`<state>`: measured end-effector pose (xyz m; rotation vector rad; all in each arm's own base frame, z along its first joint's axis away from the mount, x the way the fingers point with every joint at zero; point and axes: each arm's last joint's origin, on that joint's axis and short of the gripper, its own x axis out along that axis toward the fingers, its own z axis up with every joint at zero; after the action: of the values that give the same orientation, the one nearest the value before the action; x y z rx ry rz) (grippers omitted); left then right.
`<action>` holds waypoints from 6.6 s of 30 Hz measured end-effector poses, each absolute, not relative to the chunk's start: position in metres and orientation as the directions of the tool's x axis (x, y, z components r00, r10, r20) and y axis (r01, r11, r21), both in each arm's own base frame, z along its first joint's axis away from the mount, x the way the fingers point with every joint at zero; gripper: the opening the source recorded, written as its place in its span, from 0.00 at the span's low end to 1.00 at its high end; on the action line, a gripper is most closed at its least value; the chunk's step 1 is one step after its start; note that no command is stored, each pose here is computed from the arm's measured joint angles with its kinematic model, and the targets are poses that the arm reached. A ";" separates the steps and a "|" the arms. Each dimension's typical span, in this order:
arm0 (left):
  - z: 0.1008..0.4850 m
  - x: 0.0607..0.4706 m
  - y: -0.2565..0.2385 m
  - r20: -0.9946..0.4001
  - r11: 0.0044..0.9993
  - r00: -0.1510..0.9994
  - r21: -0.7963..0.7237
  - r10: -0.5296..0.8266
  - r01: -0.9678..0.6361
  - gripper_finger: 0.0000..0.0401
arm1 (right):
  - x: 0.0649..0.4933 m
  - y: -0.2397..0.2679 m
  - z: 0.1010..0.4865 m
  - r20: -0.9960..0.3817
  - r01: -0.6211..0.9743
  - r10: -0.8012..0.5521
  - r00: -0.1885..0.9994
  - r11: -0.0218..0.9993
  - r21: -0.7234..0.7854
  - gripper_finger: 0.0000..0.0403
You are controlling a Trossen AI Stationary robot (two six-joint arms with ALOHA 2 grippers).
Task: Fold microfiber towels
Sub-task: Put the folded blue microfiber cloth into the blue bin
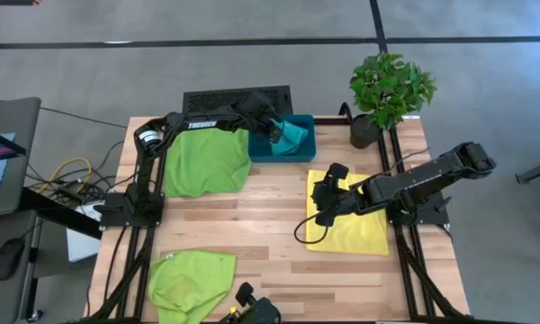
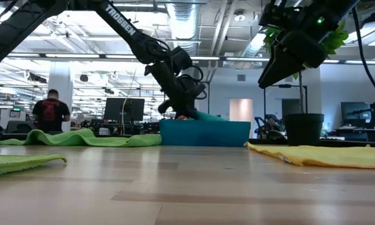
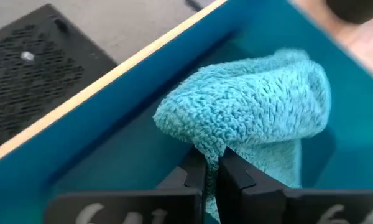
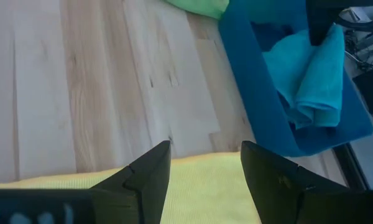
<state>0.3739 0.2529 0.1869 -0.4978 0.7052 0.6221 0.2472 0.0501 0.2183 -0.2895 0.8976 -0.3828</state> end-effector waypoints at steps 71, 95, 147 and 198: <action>0.267 0.344 0.231 -0.773 0.919 0.621 -0.138 0.133 -0.369 0.45 | 0.272 -0.122 0.252 -0.649 0.359 -0.308 0.696 0.932 -0.057 0.55; 0.317 0.333 0.176 -0.768 0.930 0.623 -0.104 0.150 -0.353 0.45 | 0.331 -0.231 0.175 -0.825 0.651 -0.314 0.471 0.754 0.085 0.55; 0.317 0.334 0.174 -0.773 0.935 0.614 -0.082 0.158 -0.344 0.45 | 0.331 -0.256 0.160 -0.781 0.634 -0.339 0.524 0.767 0.093 0.04; 0.305 0.332 0.184 -0.807 0.914 0.570 -0.105 0.152 -0.392 0.45 | 0.331 -0.275 0.188 -0.770 0.657 -0.464 0.439 0.750 -0.077 0.47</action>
<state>0.3315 0.1837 0.3051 -0.2866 0.9115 0.3240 0.3307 -0.2746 0.1883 0.2486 0.8699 -0.7055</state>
